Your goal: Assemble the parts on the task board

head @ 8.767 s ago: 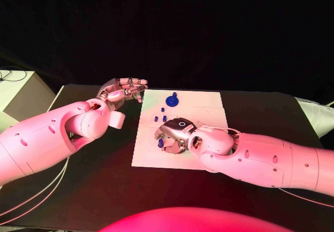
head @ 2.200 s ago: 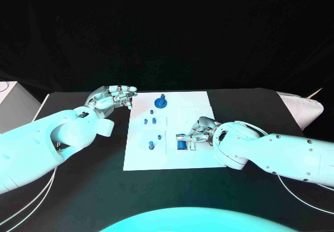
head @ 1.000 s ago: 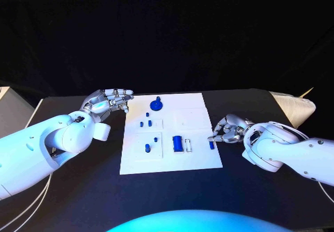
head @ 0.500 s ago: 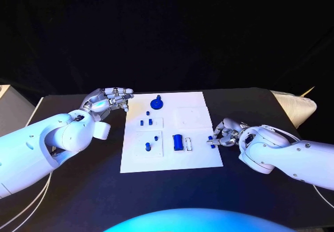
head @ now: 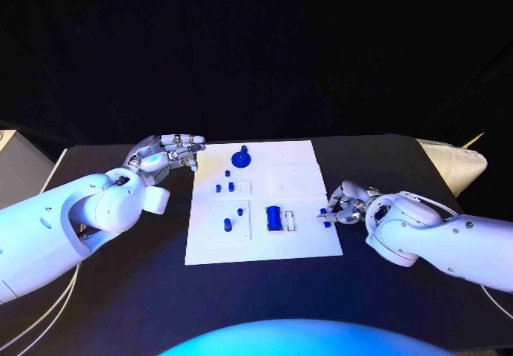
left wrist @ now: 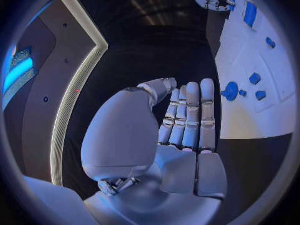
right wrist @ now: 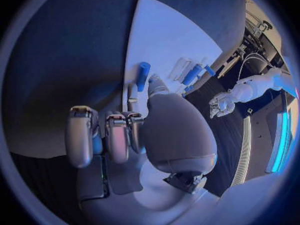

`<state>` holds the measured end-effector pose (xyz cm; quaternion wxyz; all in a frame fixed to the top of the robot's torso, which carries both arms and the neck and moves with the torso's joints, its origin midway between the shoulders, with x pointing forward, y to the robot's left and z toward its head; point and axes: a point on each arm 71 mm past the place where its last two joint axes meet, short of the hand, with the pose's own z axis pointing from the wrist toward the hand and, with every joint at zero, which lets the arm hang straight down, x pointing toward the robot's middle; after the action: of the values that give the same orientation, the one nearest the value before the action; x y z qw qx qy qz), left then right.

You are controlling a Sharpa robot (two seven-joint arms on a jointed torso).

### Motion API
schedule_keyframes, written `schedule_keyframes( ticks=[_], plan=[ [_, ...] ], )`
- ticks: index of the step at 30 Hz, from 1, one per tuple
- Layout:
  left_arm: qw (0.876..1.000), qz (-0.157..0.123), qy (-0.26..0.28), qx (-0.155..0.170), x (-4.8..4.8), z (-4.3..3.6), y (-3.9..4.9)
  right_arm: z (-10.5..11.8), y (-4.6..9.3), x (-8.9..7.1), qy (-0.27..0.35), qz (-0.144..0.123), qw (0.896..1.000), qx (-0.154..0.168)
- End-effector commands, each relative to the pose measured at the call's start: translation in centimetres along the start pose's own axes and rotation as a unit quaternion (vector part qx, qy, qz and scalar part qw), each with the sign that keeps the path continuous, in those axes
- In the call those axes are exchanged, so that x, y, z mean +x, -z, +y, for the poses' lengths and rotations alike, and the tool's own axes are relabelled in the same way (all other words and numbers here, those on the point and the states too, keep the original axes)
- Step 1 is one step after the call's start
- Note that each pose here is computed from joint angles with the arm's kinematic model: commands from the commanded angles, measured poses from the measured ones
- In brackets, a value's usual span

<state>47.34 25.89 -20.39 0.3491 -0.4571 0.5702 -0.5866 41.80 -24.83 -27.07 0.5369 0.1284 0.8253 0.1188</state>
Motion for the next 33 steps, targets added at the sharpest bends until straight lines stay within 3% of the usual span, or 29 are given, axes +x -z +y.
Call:
schedule_keyframes(
  ticks=[1,9,16,26,33],
  plan=[
    [1.0,0.01,0.004,0.004,0.24,-0.08,0.0,0.0,0.1,0.9,0.02,0.022,1.0,0.004],
    [1.0,0.01,0.005,0.003,0.27,-0.05,0.0,0.4,0.2,1.5,0.046,0.038,0.998,0.0],
    [1.0,0.01,0.004,0.002,0.24,-0.05,0.02,0.6,0.2,1.7,0.052,0.029,0.998,0.002],
    [1.0,0.01,0.004,0.002,0.23,-0.05,0.03,1.3,0.7,1.8,0.008,0.017,1.0,-0.003],
    [1.0,0.011,0.005,0.002,0.24,-0.03,0.02,3.1,1.4,1.2,-0.04,0.021,0.999,-0.018]
  ],
)
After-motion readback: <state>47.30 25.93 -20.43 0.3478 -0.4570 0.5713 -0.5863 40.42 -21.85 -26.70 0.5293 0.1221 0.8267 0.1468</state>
